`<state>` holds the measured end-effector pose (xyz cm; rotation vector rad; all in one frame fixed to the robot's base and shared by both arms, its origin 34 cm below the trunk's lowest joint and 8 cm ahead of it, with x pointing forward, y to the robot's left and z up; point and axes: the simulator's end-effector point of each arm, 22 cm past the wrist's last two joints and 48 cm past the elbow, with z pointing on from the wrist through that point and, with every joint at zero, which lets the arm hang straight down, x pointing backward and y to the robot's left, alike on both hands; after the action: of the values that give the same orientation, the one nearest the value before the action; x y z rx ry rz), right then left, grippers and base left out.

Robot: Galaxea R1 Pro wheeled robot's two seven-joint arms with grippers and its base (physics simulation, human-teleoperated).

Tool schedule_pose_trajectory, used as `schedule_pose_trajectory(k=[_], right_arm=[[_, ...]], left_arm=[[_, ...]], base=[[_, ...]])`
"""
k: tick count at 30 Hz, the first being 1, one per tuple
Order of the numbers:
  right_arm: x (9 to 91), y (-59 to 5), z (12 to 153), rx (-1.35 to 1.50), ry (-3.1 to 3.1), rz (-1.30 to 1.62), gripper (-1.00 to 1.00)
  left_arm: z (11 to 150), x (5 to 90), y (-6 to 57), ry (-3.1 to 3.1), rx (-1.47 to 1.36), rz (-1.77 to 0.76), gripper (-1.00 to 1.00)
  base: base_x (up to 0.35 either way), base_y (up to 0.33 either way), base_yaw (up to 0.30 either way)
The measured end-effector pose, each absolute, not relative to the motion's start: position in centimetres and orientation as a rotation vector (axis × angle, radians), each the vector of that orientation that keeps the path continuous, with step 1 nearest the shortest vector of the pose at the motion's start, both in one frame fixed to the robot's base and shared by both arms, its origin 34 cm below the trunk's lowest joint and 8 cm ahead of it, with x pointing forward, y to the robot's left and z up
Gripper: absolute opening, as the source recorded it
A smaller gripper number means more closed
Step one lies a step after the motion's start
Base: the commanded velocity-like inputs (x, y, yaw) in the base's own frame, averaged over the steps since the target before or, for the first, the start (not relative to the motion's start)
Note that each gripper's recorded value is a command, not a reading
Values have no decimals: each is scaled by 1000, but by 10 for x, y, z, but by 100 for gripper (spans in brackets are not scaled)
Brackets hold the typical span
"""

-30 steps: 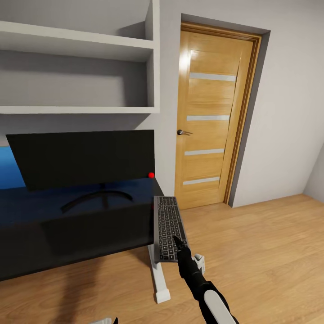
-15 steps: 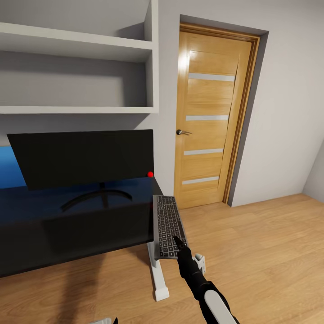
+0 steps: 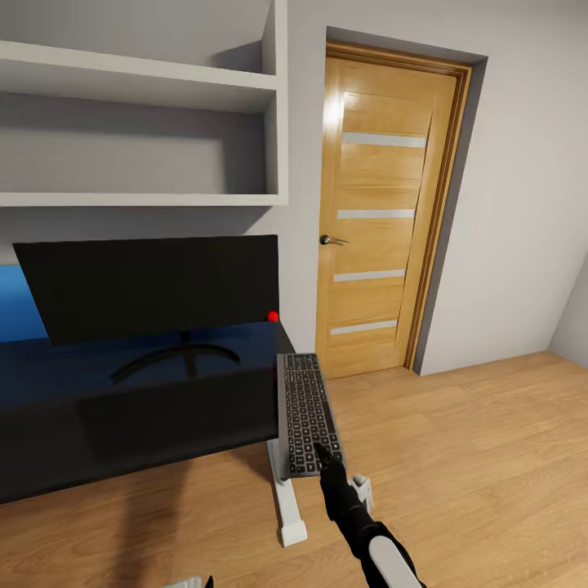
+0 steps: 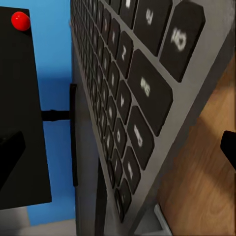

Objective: In the bedroom, organize the workspace by keeping the computer under the desk, ensuring the monitor is on the desk, placing the keyboard on the desk next to the monitor, placing the mouse on the desk next to the keyboard, moving the folder from the swivel chair onto the desk next to the mouse, stacking the notebook on top of the folder with the pen on top of the notebook, and positioning the swivel chair next to the desk.

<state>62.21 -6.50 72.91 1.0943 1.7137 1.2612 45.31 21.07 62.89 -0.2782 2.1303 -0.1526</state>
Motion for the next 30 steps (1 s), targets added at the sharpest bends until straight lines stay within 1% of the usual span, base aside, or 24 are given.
schedule_pose_trajectory(k=[23,30], right_arm=[[622,-67,726,1106,1719,1254,100],[629,-90,725,1167,1674,1237,100]], left_arm=[[629,453,211,2131,-278,-153,100],[629,453,211,2131,-278,-153,100]], base=[[0,0,0],[0,0,0]])
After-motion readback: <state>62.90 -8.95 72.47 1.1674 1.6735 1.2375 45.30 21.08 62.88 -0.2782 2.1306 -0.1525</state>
